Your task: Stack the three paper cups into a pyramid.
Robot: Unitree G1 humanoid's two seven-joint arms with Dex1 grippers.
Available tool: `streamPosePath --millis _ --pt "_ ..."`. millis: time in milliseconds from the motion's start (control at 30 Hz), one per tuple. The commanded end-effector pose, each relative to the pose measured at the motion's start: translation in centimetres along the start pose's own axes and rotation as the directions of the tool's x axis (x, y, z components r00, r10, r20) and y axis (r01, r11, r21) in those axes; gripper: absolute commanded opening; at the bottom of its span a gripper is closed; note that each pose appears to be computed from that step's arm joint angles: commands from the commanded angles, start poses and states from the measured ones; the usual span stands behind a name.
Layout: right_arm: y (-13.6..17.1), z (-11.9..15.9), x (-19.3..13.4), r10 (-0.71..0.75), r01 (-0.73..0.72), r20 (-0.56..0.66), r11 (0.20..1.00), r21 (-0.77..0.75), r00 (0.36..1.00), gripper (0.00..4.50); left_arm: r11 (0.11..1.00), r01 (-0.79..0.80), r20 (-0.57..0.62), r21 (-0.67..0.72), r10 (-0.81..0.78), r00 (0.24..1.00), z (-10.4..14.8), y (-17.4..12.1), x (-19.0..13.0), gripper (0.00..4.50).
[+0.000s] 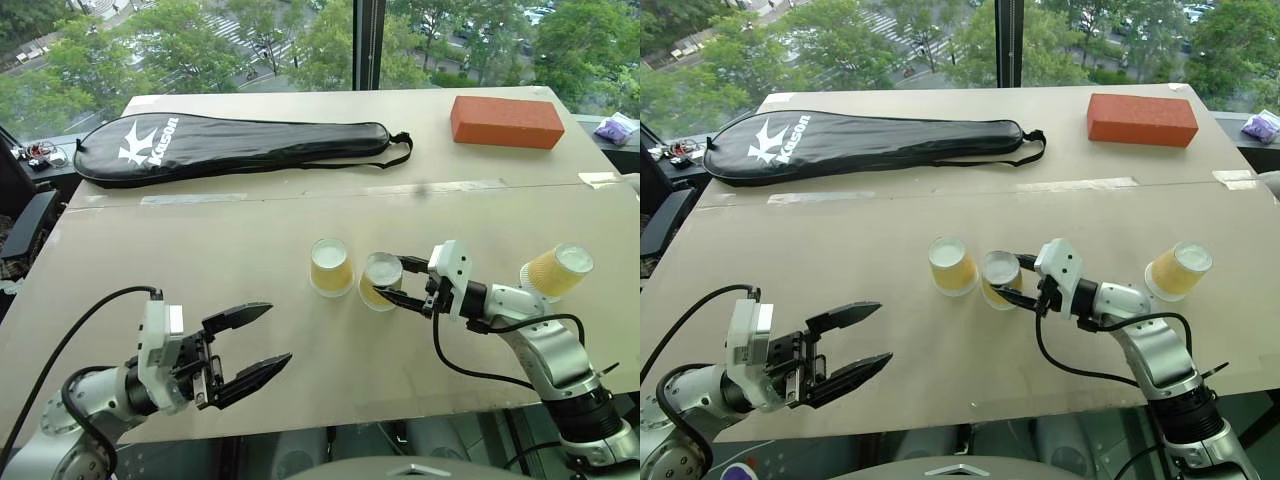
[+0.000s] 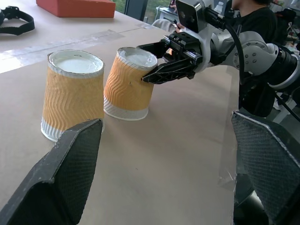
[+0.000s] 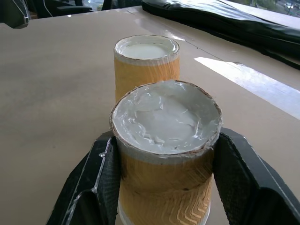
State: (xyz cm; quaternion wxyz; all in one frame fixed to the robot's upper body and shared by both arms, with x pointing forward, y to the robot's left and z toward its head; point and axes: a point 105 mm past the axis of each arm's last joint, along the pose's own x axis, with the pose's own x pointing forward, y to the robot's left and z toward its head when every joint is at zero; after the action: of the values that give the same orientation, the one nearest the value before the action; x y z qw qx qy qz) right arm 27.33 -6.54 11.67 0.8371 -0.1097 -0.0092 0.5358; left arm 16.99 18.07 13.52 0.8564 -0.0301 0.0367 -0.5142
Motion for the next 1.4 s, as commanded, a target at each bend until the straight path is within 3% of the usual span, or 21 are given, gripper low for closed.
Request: streamPosePath --millis 33,533,567,600,667,700,1133,1267,1333,1400 --pt "-0.3 -0.8 0.4 -0.013 0.012 -0.033 1.000 -0.028 0.999 2.04 0.999 0.009 0.008 0.033 -0.009 1.000 0.5 -0.3 0.0 4.50" --pt "-1.2 -0.7 1.8 -0.017 0.016 -0.022 1.000 -0.017 1.000 2.04 0.999 0.013 0.014 0.049 -0.014 1.000 0.6 0.0 0.3 4.50" --pt "-1.4 -0.8 1.7 -0.026 0.025 -0.023 1.000 -0.009 0.999 3.02 0.999 0.014 0.015 0.050 -0.015 1.000 0.6 0.1 0.3 4.50" --pt "-1.6 -0.8 1.5 -0.031 0.031 -0.024 1.000 -0.006 0.999 3.20 0.999 0.015 0.015 0.051 -0.016 1.000 0.7 0.1 0.3 4.50" --pt "-2.0 -0.6 1.2 -0.049 0.049 -0.018 0.999 -0.012 0.999 4.18 0.998 0.018 0.017 0.053 -0.019 1.000 0.7 0.1 0.4 4.50" --pt "-2.2 -0.5 1.0 -0.061 0.060 -0.011 0.998 -0.017 0.998 4.37 0.998 0.020 0.018 0.053 -0.021 1.000 0.8 0.2 0.5 4.50" --pt "-3.7 4.3 -5.2 -0.172 0.176 0.088 0.984 -0.037 0.981 4.37 0.988 0.144 0.038 0.062 -0.146 0.989 1.7 -0.4 2.9 4.50" --pt "-6.1 4.9 -8.3 -0.368 0.370 0.042 0.924 -0.094 0.929 4.37 0.981 0.186 0.058 0.061 -0.189 0.980 2.2 -0.3 3.8 4.50" --pt "-8.4 4.6 -11.5 -0.570 0.563 -0.007 0.812 -0.153 0.821 4.37 0.973 0.223 0.060 0.067 -0.227 0.972 2.3 -0.4 4.3 4.50" --pt "-9.2 4.7 -13.7 -0.663 0.651 -0.024 0.740 -0.169 0.748 4.37 0.965 0.253 0.062 0.074 -0.257 0.964 2.4 -0.5 4.5 4.50"
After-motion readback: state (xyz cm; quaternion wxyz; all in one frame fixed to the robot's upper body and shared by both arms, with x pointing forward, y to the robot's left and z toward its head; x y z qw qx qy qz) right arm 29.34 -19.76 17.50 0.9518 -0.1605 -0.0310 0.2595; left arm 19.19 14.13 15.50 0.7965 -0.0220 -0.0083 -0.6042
